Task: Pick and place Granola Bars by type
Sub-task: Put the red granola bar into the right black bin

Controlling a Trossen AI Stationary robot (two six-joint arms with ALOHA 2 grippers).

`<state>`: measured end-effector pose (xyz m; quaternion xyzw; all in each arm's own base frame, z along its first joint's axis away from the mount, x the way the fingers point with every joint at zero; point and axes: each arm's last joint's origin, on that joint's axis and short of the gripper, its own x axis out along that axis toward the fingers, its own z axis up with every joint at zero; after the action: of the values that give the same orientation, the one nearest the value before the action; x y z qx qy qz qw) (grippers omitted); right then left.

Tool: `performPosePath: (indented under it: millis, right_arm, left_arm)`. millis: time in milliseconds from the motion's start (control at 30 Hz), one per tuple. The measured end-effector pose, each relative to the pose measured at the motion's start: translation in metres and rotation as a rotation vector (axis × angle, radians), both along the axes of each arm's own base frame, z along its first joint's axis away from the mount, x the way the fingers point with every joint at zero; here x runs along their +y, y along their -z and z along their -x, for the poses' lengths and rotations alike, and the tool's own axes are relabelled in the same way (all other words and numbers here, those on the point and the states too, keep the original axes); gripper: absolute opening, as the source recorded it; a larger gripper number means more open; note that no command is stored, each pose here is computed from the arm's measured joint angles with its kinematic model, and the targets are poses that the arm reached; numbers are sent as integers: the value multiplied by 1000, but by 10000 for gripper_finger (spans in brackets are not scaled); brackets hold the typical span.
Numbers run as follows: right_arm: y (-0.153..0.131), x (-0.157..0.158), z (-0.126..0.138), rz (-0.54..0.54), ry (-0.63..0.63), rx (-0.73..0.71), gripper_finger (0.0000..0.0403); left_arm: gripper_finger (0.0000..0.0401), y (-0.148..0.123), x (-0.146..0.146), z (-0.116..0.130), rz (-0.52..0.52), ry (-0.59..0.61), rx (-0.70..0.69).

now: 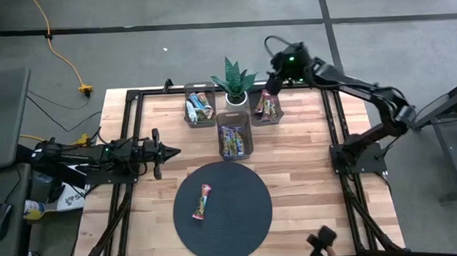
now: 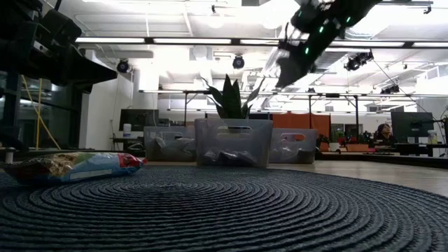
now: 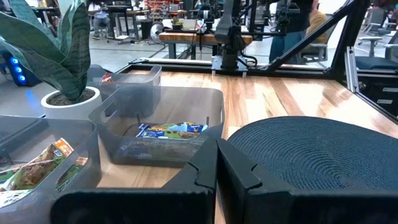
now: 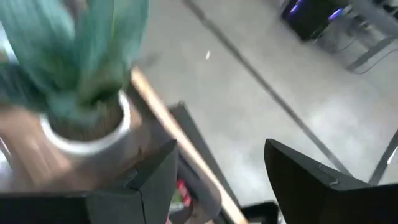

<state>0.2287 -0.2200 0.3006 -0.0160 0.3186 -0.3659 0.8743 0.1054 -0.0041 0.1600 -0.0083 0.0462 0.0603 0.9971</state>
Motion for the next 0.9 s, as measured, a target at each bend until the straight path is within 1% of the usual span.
performPosePath:
  millis: [133,300,433,567,700,833,900]
  right_arm:
    - [-40,17,15,15,16,-199,222]
    - [-77,48,25,0,-49,-455,223]
    - [-99,75,22,7,-135,-624,223]
    - [-114,103,8,21,-221,-767,222]
    - [-122,133,-7,38,-254,-858,222]
    - [-130,160,-21,28,-267,-874,222]
    - [-138,173,-29,40,-283,-878,222]
  left_arm:
    - [1,0,0,0,0,0,0]
    - [1,0,0,0,0,0,0]
    - [1,0,0,0,0,0,0]
    - [1,0,0,0,0,0,0]
    - [1,0,0,0,0,0,0]
    - [1,0,0,0,0,0,0]
    - [1,0,0,0,0,0,0]
